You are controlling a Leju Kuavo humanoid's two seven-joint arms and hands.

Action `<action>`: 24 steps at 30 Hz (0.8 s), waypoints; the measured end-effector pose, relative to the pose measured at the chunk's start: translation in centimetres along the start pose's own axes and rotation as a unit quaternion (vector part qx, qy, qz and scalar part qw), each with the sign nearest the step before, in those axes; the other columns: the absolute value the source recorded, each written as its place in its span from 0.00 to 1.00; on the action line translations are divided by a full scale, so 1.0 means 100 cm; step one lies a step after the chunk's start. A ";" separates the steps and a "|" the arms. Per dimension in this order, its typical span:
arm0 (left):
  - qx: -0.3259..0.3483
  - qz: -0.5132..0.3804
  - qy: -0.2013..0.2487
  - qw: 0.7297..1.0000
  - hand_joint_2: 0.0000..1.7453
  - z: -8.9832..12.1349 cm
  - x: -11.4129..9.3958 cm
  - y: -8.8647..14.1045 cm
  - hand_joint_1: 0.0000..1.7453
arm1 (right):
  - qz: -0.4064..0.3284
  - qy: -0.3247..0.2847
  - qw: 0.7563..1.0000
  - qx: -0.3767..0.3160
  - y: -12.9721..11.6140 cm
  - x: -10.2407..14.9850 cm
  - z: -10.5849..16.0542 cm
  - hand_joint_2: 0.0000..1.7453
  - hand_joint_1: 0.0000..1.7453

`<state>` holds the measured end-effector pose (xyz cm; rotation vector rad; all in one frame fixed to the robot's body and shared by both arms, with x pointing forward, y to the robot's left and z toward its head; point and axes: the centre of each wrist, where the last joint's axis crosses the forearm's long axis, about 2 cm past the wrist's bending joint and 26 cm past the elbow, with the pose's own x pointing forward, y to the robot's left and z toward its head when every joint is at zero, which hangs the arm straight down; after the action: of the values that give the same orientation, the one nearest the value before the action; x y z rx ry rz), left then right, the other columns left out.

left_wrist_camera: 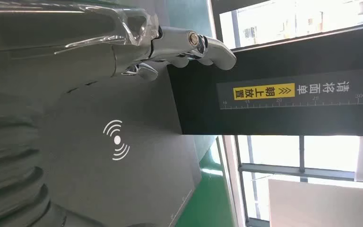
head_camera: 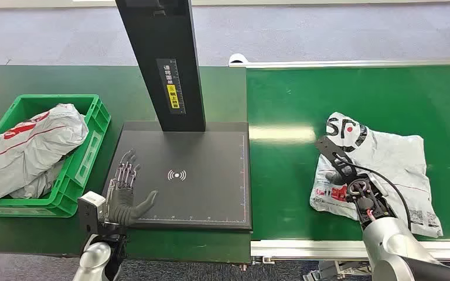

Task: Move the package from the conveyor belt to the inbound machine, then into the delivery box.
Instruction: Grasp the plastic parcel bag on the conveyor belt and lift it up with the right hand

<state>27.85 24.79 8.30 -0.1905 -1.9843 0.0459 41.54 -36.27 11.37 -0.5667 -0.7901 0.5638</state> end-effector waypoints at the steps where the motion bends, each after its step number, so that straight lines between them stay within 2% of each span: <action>1: 0.000 0.000 0.000 1.000 1.00 0.000 0.000 0.000 0.00 | 0.000 -0.001 1.000 0.001 0.000 0.001 0.000 1.00 1.00; 13: 0.003 -0.009 -0.003 1.000 1.00 -0.001 0.001 0.001 0.00 | 0.014 -0.031 0.999 0.007 0.006 0.017 0.002 1.00 1.00; 20: 0.004 -0.012 -0.008 1.000 1.00 0.001 0.004 0.002 0.00 | -0.002 -0.109 0.994 -0.020 0.005 0.028 0.004 1.00 1.00; 23: 0.005 -0.012 -0.008 1.000 1.00 0.003 0.005 0.002 0.00 | -0.008 -0.148 0.988 -0.045 0.003 0.035 0.006 1.00 0.83; 24: 0.005 -0.013 -0.008 1.000 1.00 0.003 0.005 0.003 0.00 | -0.007 -0.158 0.986 -0.053 0.002 0.037 0.006 1.00 0.58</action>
<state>27.37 25.14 8.61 -0.1592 -2.0016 0.0407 43.14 -33.50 13.41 -0.5755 -1.1280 0.6095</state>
